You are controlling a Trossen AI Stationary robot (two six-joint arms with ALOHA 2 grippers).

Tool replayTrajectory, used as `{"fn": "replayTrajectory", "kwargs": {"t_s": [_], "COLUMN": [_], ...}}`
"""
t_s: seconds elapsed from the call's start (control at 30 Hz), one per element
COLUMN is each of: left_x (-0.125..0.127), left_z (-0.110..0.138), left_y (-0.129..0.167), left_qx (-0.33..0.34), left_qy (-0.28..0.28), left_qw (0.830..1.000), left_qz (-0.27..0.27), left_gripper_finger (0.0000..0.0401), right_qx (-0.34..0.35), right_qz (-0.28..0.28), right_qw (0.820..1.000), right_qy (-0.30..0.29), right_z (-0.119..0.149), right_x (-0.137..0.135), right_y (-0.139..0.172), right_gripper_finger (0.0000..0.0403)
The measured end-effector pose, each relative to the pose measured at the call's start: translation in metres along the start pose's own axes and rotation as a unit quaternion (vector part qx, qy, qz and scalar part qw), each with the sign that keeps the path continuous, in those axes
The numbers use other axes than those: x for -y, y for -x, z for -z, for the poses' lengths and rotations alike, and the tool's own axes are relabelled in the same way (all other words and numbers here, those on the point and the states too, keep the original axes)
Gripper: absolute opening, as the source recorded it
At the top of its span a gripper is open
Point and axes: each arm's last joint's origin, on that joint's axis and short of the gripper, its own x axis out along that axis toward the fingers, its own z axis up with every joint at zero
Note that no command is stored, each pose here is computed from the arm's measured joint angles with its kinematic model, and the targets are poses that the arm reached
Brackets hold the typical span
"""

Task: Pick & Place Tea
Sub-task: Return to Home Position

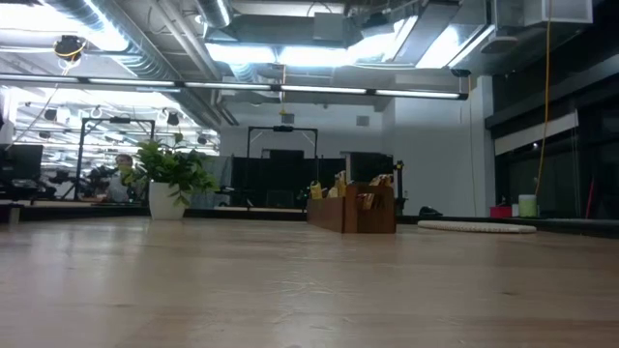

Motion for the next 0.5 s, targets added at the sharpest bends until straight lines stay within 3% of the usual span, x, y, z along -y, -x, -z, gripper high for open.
{"fn": "replayTrajectory", "kwargs": {"t_s": [0.17, 0.37, 0.5], "left_x": [-0.012, -0.031, -0.045], "left_z": [0.007, 0.008, 0.013], "left_y": [-0.005, -0.012, -0.017], "left_qx": [-0.037, -0.054, -0.06], "left_qy": [-0.021, -0.03, -0.035], "left_qw": [0.999, 0.998, 0.997], "left_qz": [-0.007, -0.007, -0.016], "left_gripper_finger": [0.0015, 0.0012, 0.0011], "right_qx": [0.01, -0.007, -0.026], "right_qz": [0.016, 0.029, 0.036], "right_qw": [1.0, 0.999, 0.998], "right_qy": [0.015, -0.038, -0.039], "right_z": [0.027, 0.045, 0.049], "right_x": [0.013, 0.022, 0.025], "right_y": [0.0, -0.002, -0.002], "right_gripper_finger": [0.0004, 0.0028, 0.0037]}}
